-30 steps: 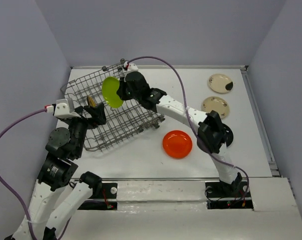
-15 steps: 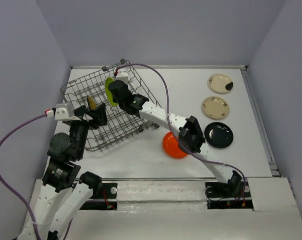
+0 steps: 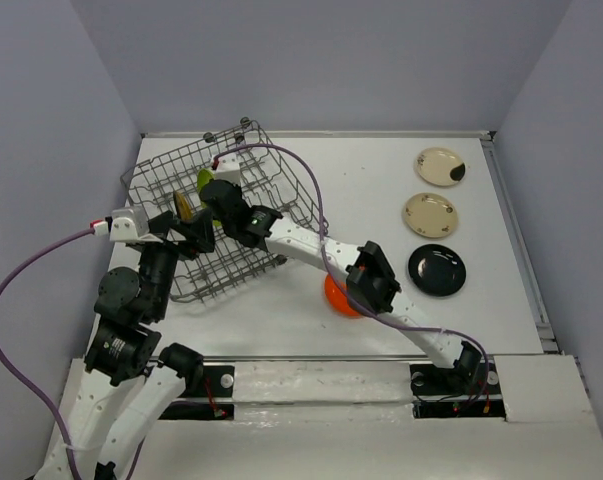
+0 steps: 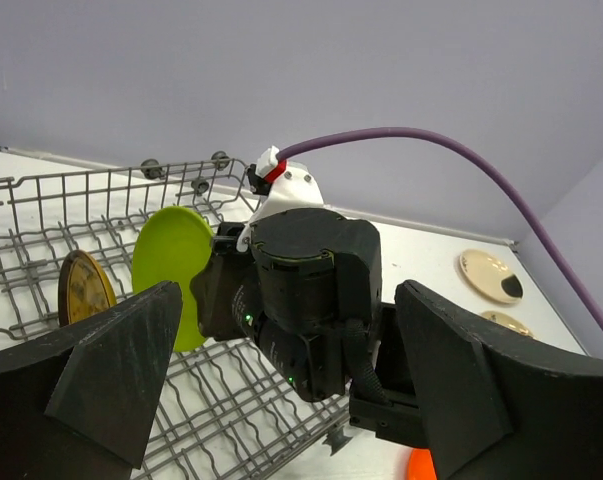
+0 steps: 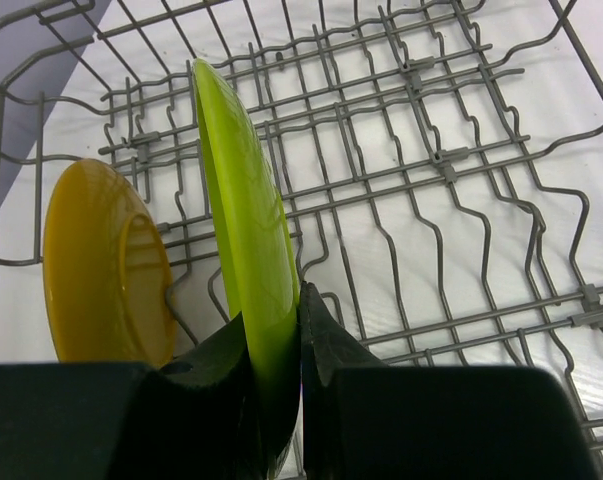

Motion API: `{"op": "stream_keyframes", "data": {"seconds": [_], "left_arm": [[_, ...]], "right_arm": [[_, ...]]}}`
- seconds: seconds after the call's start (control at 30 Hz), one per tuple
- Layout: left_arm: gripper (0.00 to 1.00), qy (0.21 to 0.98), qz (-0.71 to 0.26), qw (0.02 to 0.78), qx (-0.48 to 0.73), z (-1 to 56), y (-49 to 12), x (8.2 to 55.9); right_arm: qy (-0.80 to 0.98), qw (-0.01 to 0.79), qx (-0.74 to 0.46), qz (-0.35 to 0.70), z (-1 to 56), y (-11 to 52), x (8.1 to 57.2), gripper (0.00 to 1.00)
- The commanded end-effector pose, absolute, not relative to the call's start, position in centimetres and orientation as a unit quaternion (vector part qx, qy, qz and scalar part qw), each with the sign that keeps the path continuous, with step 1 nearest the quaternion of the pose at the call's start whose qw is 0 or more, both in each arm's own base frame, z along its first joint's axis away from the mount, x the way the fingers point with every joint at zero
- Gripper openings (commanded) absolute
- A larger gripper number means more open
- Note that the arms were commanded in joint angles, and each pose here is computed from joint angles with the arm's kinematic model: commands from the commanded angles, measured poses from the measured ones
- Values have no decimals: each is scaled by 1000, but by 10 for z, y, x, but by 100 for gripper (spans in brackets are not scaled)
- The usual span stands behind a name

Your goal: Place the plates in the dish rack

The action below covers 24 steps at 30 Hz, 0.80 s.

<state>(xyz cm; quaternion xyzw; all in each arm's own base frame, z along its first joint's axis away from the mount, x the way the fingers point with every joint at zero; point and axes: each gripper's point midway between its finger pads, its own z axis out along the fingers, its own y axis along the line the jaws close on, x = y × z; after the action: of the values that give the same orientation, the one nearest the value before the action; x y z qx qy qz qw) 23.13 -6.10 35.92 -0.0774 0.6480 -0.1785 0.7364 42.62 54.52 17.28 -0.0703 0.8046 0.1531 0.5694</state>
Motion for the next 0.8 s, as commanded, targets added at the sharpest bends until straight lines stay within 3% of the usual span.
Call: {"op": "stream_keyframes", "data": {"seconds": [0.0,0.77], "left_arm": [[99,620,-189,757,-84,376,-58,228],[99,621,-190,756,-82,375,-60,228]], "right_arm": [[766,614,-36,188,215,557,433,7],[749,640,-91,148,168,581,427,7]]}}
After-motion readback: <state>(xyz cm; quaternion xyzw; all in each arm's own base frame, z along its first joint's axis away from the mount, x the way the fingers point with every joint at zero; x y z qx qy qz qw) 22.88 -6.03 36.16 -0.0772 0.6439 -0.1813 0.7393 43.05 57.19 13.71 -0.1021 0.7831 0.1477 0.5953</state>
